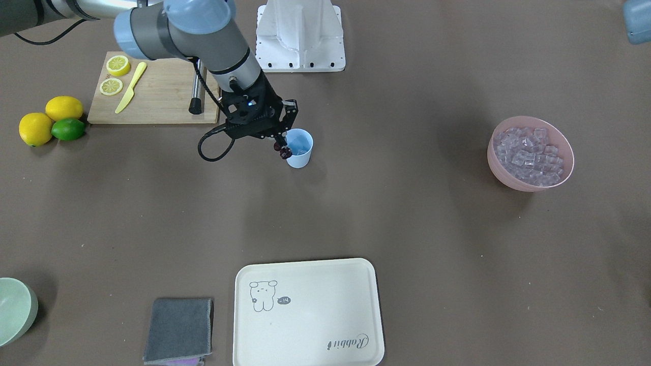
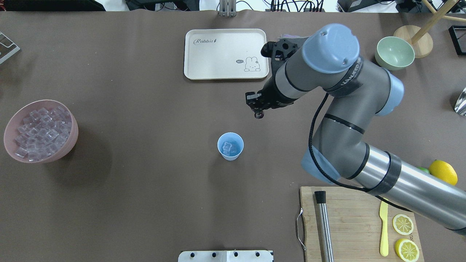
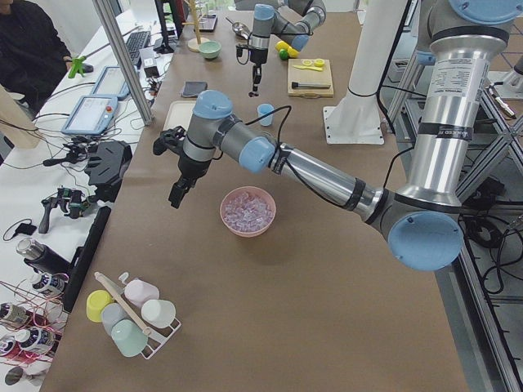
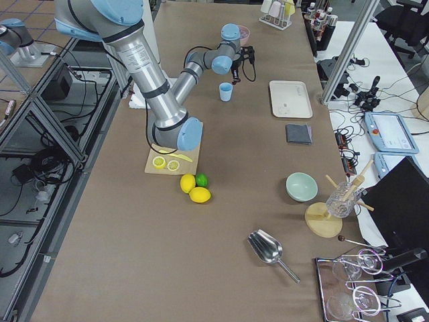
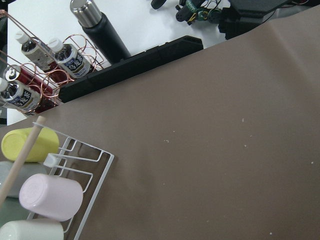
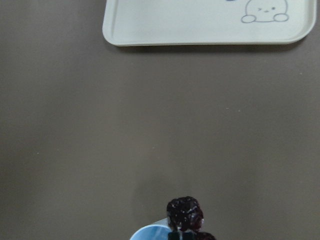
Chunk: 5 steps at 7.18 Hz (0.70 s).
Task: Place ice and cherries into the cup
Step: 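Carry the cherries with the right gripper over the light-blue cup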
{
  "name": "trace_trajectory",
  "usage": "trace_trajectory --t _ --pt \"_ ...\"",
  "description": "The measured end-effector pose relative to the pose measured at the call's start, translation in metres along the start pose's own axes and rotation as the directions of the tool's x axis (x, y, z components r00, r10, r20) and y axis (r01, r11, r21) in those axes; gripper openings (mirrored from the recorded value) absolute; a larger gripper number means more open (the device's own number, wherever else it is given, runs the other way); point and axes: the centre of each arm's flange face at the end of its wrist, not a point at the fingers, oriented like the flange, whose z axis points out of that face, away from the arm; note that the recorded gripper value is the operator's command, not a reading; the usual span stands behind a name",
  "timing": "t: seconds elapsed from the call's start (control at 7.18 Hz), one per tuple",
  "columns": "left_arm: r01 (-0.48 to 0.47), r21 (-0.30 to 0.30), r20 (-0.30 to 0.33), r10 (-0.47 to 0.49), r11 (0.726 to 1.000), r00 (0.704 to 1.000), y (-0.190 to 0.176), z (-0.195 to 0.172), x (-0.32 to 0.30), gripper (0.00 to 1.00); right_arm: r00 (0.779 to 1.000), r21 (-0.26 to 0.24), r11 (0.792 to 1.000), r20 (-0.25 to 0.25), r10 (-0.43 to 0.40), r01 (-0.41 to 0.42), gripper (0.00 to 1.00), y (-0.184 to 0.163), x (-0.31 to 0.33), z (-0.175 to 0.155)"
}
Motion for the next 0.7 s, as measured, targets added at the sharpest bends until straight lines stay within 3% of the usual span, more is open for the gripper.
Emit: trace_trajectory --t 0.28,0.7 --pt "0.06 -0.027 -0.033 -0.061 0.998 0.998 0.035 -0.007 -0.032 0.98 1.0 -0.007 1.0 0.008 -0.022 0.022 0.0 0.013 -0.018 0.009" --pt "0.074 -0.06 -0.024 -0.076 0.995 0.997 0.066 -0.003 -0.054 0.98 0.999 -0.021 0.999 -0.024 -0.03 0.029 0.0 0.023 -0.017 0.033"
